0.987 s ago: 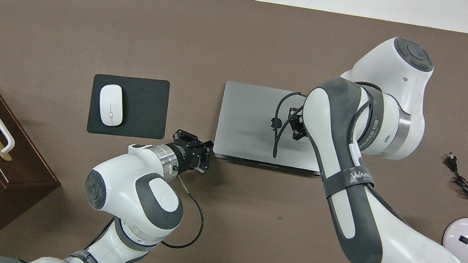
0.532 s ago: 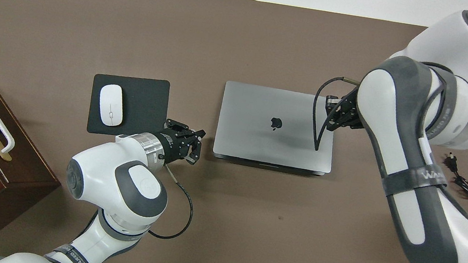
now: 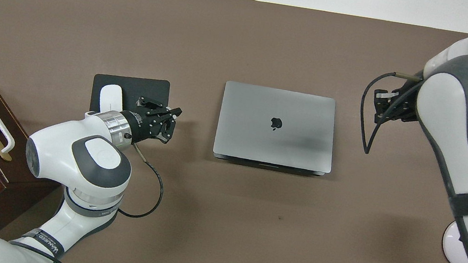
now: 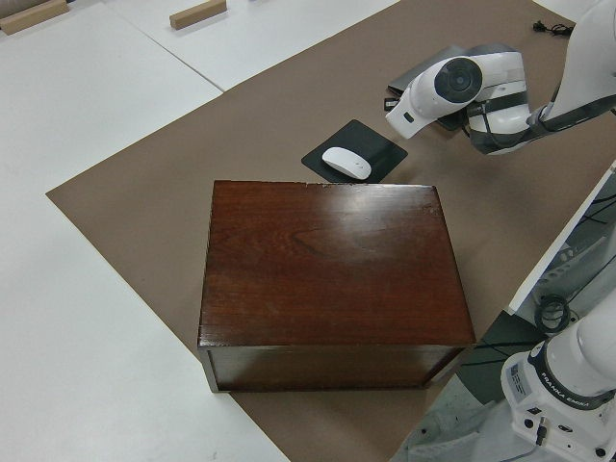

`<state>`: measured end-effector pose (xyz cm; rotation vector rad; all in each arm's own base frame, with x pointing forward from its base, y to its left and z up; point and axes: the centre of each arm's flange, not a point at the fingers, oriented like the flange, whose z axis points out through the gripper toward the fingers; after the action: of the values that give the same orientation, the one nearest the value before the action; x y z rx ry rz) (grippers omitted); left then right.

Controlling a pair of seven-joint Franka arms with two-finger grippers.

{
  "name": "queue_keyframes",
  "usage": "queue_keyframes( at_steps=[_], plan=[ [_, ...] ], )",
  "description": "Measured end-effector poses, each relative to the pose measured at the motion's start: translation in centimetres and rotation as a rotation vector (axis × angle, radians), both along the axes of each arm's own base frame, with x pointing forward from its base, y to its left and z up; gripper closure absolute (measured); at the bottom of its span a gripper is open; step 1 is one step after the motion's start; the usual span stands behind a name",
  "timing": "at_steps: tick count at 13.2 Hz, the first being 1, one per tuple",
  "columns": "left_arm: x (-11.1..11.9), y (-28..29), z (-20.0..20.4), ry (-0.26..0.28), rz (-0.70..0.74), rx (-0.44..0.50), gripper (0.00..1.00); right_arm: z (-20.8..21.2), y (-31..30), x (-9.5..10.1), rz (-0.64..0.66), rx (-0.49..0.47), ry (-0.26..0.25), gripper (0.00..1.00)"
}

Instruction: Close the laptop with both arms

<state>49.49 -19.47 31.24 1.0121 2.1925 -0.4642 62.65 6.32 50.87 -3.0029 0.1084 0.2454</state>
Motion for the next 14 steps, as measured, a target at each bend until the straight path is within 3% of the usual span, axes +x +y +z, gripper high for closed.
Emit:
queue_keyframes(
  at_steps=[4,6,8,10,14],
  plan=[
    [3.1,2.9,2.4,-0.097,-0.019,0.04,0.99,6.1,-5.9,-1.3,0.14,-0.175,-0.127,0.99],
    [5.1,4.6,3.8,-0.149,-0.097,0.103,0.99,9.5,-6.6,-2.3,0.226,-0.265,-0.177,0.99],
    [7.1,6.0,5.2,-0.2,-0.214,0.191,0.99,11.9,-7.1,-3.4,0.272,-0.295,-0.212,0.99],
    [8.9,7.2,6.2,-0.259,-0.384,0.302,0.99,13.3,-7.7,-4.2,0.294,-0.299,-0.233,0.82],
    [9.6,7.9,6.0,-0.361,-0.807,0.47,0.99,14.3,-8.1,-5.2,0.289,-0.277,-0.224,0.34]
  ],
)
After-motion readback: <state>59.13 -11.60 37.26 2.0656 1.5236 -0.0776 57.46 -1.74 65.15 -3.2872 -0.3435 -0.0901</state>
